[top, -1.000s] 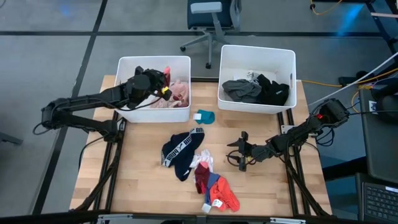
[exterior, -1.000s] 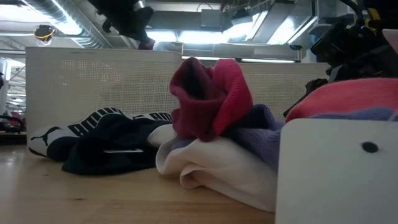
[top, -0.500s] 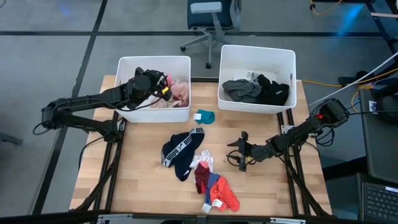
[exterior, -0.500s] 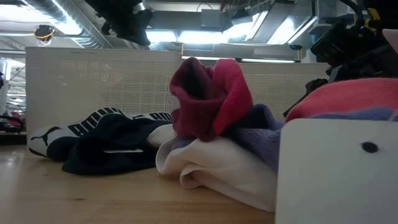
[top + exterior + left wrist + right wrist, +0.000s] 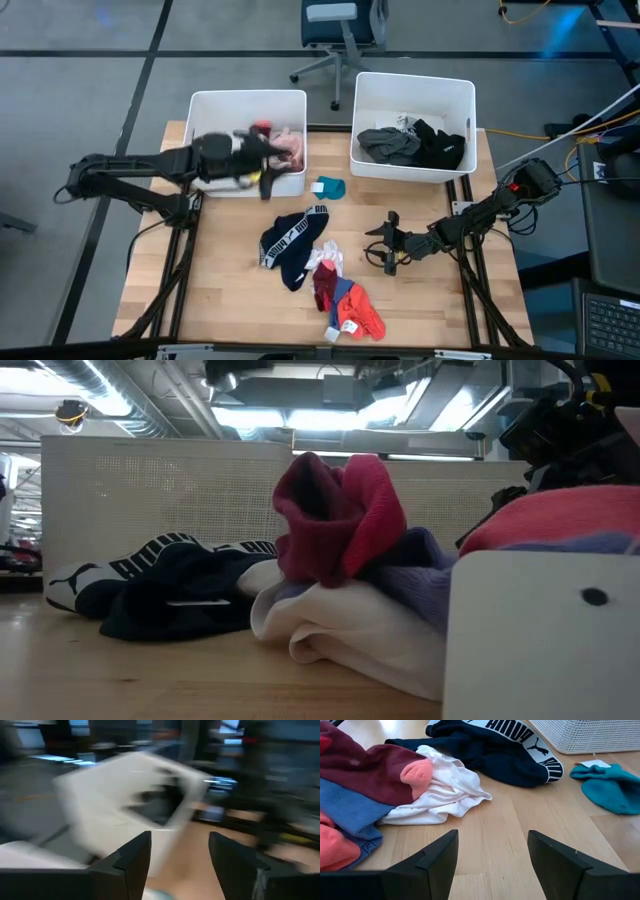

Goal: Sort clothes

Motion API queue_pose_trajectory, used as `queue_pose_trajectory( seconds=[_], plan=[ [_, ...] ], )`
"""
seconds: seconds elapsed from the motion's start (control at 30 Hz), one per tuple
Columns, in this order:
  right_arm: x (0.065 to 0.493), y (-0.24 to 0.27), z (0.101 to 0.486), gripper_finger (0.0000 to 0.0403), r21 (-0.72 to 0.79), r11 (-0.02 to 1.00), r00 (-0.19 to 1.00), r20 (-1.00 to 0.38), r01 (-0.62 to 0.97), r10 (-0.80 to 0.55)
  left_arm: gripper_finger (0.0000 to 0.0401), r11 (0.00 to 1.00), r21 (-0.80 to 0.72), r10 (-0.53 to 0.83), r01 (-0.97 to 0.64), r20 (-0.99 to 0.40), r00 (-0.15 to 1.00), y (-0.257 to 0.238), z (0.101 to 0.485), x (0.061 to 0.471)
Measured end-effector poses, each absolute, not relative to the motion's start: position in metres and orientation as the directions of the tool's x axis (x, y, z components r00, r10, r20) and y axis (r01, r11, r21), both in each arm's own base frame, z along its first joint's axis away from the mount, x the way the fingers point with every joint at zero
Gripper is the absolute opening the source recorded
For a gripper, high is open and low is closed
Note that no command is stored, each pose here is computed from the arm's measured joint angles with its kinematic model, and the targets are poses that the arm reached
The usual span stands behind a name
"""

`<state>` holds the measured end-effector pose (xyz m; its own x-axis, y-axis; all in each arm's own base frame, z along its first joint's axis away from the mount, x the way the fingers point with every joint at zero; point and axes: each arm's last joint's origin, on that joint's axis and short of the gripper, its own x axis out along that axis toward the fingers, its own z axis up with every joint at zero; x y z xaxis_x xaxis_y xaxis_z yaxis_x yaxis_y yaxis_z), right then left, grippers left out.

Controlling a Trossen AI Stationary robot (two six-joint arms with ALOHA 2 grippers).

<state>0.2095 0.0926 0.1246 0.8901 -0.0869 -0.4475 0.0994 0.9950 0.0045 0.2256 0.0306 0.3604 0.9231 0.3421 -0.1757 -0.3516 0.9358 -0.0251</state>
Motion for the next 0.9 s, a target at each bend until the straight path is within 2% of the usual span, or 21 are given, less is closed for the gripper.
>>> queue_pose_trajectory(
  seconds=[0.1, 0.27, 0.4, 0.7, 0.9],
  plan=[
    [0.209, 0.093, 0.125, 0.0238, 0.006, 0.995, 0.89, -0.447, 0.1, -0.087, 0.0187, 0.984, -0.024, 0.166, -0.174, -0.191, 0.967, 0.003, 0.358, 0.231],
    [0.21, 0.093, 0.125, 0.0238, 0.01, 0.995, 0.891, -0.445, 0.102, -0.087, 0.018, 0.999, 0.035, -0.001, 0.012, -0.289, 0.957, -0.042, 0.337, 0.248],
    [0.21, 0.093, 0.125, 0.0238, 0.009, 0.995, 0.891, -0.445, 0.102, -0.088, 0.0178, 0.995, 0.048, -0.062, 0.088, -0.388, 0.92, -0.067, 0.31, 0.268],
    [0.21, 0.093, 0.125, 0.0238, 0.008, 0.995, 0.89, -0.447, 0.102, -0.088, 0.0178, 0.988, 0.061, -0.086, 0.145, -0.563, 0.822, -0.099, 0.238, 0.312],
    [0.209, 0.093, 0.125, 0.0238, 0.008, 0.995, 0.89, -0.447, 0.102, -0.088, 0.0178, 0.955, -0.072, -0.27, 0.286, -0.601, 0.752, -0.111, 0.204, 0.33]
  ],
)
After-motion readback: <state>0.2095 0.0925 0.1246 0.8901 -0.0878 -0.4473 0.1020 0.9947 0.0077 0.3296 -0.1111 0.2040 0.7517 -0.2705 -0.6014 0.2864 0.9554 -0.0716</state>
